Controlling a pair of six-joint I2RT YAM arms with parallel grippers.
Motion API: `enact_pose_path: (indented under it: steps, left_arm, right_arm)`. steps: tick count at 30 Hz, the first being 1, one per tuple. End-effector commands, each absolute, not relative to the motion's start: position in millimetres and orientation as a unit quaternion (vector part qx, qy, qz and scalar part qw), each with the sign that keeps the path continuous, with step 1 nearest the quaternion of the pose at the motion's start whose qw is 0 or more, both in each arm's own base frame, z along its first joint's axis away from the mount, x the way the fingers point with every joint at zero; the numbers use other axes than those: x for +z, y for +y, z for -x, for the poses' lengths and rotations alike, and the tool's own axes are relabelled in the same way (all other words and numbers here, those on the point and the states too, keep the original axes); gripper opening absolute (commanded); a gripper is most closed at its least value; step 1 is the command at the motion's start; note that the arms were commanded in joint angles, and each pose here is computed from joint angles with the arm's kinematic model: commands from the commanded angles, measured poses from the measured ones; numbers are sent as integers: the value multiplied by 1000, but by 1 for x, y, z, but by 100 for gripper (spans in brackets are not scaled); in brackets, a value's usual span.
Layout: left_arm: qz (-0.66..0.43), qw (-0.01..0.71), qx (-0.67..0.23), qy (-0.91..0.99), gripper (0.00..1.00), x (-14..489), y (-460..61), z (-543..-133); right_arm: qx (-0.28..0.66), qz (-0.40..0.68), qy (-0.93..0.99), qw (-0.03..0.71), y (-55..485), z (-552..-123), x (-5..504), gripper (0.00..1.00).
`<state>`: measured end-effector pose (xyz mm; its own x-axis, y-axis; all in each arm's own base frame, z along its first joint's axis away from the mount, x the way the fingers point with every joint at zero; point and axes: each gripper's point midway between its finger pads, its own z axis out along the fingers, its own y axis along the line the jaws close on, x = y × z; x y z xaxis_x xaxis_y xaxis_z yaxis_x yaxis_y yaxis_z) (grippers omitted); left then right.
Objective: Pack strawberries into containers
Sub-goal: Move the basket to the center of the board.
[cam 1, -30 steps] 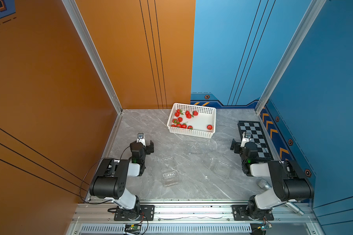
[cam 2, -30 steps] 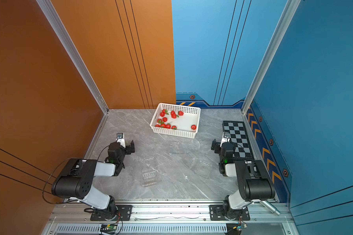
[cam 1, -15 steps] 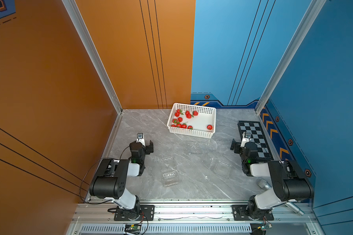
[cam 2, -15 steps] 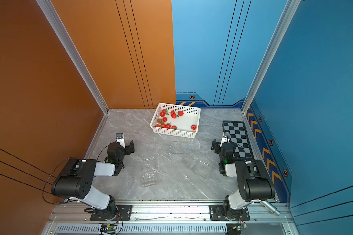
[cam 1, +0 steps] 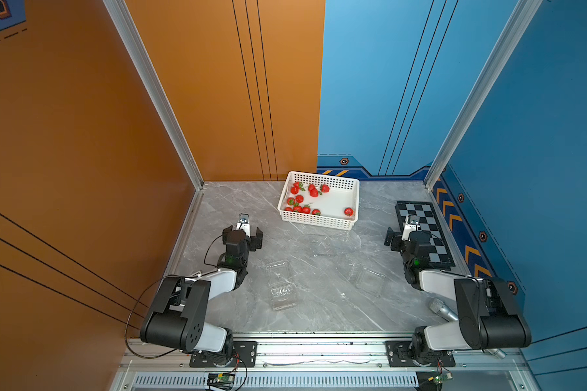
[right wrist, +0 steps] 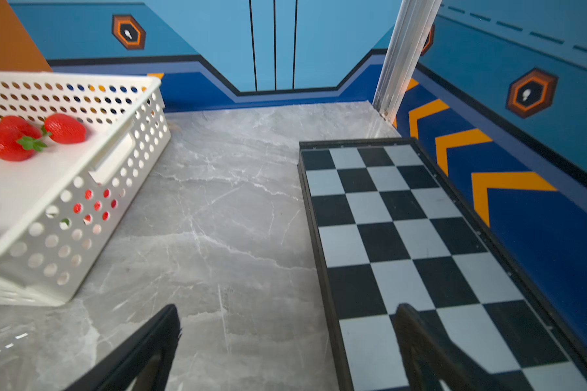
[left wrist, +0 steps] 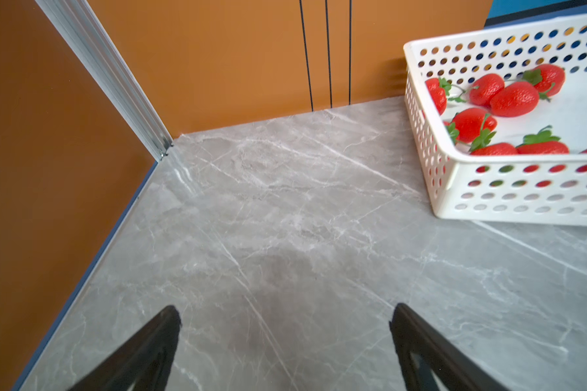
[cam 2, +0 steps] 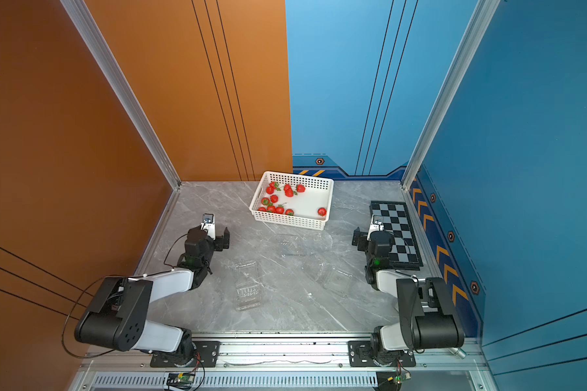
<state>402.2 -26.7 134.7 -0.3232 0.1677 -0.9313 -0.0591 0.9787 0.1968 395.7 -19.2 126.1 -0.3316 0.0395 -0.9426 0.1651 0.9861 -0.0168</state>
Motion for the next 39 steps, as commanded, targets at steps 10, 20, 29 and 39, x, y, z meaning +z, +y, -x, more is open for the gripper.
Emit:
enact_pose_path:
  steps: [10, 20, 29, 39]
  left_arm:
    - [21, 461, 82, 883, 99, 177, -36, -388]
    - [10, 352, -24, 936, 99, 164, -80, -364]
    - [11, 337, -81, 938, 99, 183, -110, -373]
    - [18, 316, -107, 942, 96, 182, -129, -419]
  right_arm:
    - [23, -37, 867, 497, 24, -391, 165, 100]
    - [93, -11, 892, 441, 79, -377, 200, 100]
    - [145, -35, 904, 400, 110, -377, 207, 96]
    - [136, -66, 919, 364, 117, -414, 191, 92]
